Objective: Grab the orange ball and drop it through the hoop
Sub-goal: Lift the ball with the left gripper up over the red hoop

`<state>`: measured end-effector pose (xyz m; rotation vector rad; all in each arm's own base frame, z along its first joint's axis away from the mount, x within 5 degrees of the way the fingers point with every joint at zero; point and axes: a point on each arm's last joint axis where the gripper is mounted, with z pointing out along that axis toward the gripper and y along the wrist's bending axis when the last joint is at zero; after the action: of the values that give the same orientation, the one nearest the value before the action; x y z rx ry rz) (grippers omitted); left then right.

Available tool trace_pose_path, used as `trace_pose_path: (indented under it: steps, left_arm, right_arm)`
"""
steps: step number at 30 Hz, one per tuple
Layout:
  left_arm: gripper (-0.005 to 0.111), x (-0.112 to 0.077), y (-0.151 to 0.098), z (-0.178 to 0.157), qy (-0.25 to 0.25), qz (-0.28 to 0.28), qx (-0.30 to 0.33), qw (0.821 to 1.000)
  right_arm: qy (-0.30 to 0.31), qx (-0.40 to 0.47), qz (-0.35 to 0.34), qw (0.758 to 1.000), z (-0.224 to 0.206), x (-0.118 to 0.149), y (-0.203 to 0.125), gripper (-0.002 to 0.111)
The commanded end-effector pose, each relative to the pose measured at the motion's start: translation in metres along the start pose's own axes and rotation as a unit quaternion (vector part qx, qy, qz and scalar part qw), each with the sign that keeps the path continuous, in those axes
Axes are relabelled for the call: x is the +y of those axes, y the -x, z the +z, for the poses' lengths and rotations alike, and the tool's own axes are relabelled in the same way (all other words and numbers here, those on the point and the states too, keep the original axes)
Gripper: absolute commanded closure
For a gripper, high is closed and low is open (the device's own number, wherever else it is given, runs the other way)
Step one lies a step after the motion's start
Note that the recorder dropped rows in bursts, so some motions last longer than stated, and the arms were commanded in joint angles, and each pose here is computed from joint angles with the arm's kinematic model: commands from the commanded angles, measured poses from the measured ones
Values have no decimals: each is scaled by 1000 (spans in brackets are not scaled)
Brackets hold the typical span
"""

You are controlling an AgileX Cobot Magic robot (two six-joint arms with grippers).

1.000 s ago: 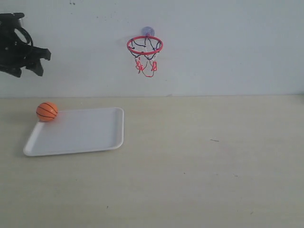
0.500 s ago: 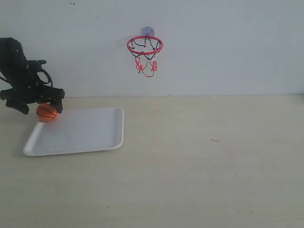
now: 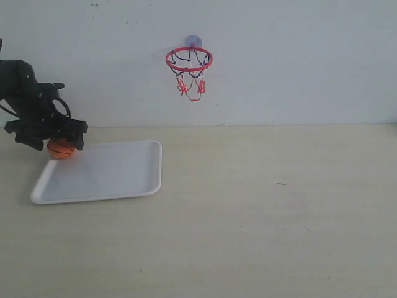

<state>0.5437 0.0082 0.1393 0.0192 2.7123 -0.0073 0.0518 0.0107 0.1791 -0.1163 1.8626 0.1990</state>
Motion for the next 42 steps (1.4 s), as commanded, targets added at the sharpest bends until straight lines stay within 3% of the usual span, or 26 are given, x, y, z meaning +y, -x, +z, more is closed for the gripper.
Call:
trace_pose_path:
  steps: [1, 6, 7, 10, 13, 15, 17, 19, 22, 24, 30, 33, 38, 42]
  left_arm:
    - [33, -1, 1, 5, 1, 5, -11, 1000]
    - [98, -4, 3, -3, 0, 7, -8, 1000]
    - [102, -5, 4, -8, -3, 6, -10, 1000]
    - [103, -14, 16, -42, -17, 4, -41, 999]
    - [103, -33, 28, -79, -108, -11, -81, 991]
    - [103, -52, 38, -105, -220, -20, -127, 967]
    - [103, -64, 46, -125, -297, -43, -169, 939]
    - [103, -75, 52, -139, -349, -64, -200, 914]
    - [103, -108, 59, -154, -398, -42, -257, 879]
    - [103, -130, 59, -156, -391, -18, -284, 875]
    - [103, -168, 60, -162, -357, 25, -350, 866]
    - [103, -188, 61, -158, -334, 16, -382, 861]
    - [103, -194, 55, -141, -337, 33, -364, 868]
    - [103, -197, 54, -138, -356, 25, -360, 862]
  right_arm:
    - [0, -5, -1, 1000, 0, 0, 1, 108]
    - [0, -5, -1, 1000, 0, 0, 1, 108]
    - [0, -5, -1, 1000, 0, 0, 1, 108]
    - [0, -5, -1, 1000, 0, 0, 1, 108]
    - [0, -5, -1, 1000, 0, 0, 1, 108]
    - [0, -5, -1, 1000, 0, 0, 1, 108]
    - [0, -5, -1, 1000, 0, 0, 1, 108]
    - [0, -5, -1, 1000, 0, 0, 1, 108]
    - [0, -5, -1, 1000, 0, 0, 1, 108]
    - [0, -5, -1, 1000, 0, 0, 1, 108]
    - [0, -5, -1, 1000, 0, 0, 1, 108]
    - [1, -6, -1, 1000, 0, 0, 1, 108]
    - [1, -6, -1, 1000, 0, 0, 1, 108]
    - [1, -6, -1, 1000, 0, 0, 1, 108]
